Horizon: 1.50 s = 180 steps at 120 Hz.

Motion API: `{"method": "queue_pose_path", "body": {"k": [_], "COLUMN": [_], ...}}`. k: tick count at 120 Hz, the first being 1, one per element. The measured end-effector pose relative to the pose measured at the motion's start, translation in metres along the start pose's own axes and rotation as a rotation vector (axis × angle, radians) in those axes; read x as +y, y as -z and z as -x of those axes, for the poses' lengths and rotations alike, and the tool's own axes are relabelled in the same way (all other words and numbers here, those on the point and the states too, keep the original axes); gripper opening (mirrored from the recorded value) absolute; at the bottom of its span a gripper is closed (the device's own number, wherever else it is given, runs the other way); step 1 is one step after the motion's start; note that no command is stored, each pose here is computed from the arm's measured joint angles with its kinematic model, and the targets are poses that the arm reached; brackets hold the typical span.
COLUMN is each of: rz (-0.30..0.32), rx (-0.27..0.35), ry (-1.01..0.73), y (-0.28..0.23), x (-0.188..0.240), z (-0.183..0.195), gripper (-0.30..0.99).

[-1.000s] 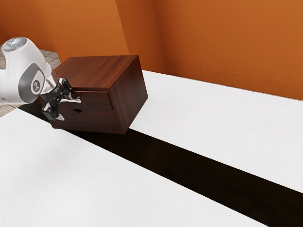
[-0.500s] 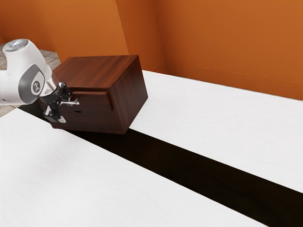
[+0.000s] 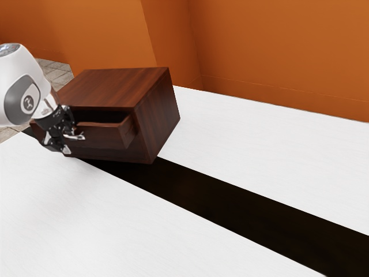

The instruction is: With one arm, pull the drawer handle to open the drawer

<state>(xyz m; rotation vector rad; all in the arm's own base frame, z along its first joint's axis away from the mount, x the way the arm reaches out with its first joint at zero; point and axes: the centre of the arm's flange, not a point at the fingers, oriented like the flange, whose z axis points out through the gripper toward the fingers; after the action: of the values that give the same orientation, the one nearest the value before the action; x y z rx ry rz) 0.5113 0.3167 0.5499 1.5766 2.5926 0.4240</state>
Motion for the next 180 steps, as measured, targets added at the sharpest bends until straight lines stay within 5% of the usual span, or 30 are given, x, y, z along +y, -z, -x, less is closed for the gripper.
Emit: {"method": "queue_pose_path", "body": {"k": [180], "rz": [-0.026], "rx": [0.003], "ry": [0.054], "y": [0.032], "x": [-0.093], "z": [-0.025], "gripper": [0.23]}}
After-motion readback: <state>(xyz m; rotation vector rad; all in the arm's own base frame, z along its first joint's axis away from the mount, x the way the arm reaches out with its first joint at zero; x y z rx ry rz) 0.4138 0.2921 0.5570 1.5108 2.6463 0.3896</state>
